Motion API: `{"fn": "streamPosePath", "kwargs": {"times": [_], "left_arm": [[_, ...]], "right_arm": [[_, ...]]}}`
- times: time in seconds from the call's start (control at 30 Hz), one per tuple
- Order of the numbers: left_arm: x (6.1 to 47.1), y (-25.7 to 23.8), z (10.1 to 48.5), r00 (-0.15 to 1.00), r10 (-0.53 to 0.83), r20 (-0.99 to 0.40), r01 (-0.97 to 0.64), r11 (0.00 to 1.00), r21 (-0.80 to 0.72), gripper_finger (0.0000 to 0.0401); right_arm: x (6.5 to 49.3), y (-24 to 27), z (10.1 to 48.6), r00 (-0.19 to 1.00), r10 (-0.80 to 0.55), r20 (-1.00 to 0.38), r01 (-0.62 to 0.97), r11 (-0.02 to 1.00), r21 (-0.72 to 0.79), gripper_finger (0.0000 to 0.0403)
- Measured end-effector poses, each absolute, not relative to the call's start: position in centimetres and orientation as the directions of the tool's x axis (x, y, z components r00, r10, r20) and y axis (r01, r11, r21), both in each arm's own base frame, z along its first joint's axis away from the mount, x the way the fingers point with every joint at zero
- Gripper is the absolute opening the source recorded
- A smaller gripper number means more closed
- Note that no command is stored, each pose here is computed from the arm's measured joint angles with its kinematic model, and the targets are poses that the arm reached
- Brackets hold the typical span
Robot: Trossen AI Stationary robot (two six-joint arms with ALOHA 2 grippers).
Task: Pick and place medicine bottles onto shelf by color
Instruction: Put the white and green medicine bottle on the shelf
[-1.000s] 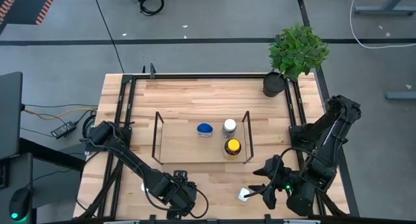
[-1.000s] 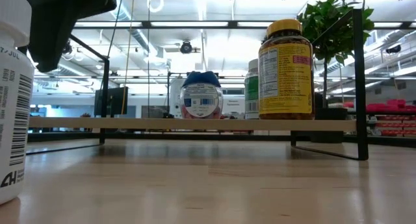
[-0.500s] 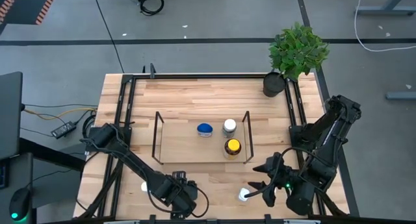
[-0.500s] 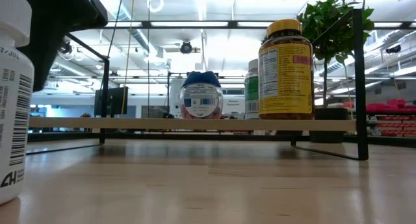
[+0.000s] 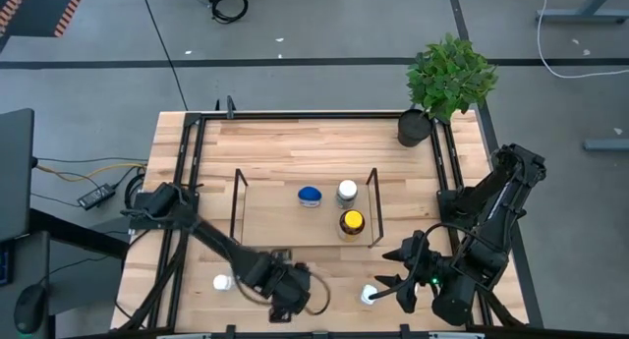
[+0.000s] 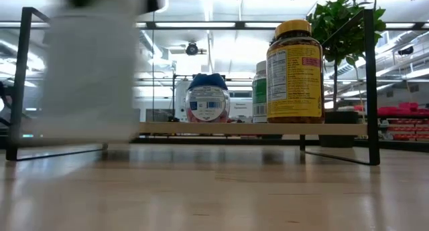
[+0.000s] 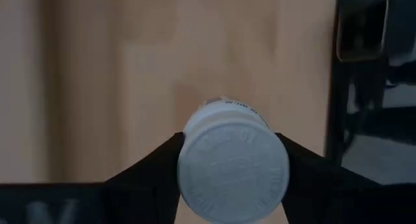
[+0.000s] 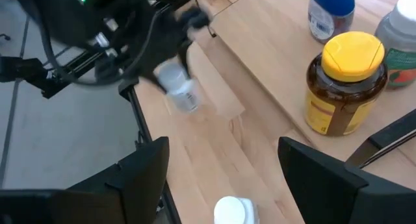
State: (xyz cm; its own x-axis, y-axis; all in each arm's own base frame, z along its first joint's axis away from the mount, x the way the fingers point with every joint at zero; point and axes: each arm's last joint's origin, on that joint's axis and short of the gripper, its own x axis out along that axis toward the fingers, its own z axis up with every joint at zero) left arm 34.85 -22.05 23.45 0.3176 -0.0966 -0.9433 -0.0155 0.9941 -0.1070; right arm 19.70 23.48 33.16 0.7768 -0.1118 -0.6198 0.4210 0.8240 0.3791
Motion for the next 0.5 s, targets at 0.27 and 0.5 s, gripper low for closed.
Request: {"fn": "streamPosePath", "kwargs": {"times": [0.27, 0.5], "left_arm": [[37.8, -14.3, 26.1, 0.259, 0.017, -0.966, 0.010, 1.000, 0.020, 0.0203], [40.0, -8.9, 28.0, 0.319, 0.013, -0.948, 0.049, 0.998, 0.030, 0.0204]], "right_arm": [[19.6, 23.6, 33.1, 0.751, -0.064, -0.657, 0.435, 0.797, 0.419, 0.0293], [19.6, 23.6, 33.0, 0.749, -0.061, -0.660, 0.471, 0.750, 0.465, 0.0293]]}}
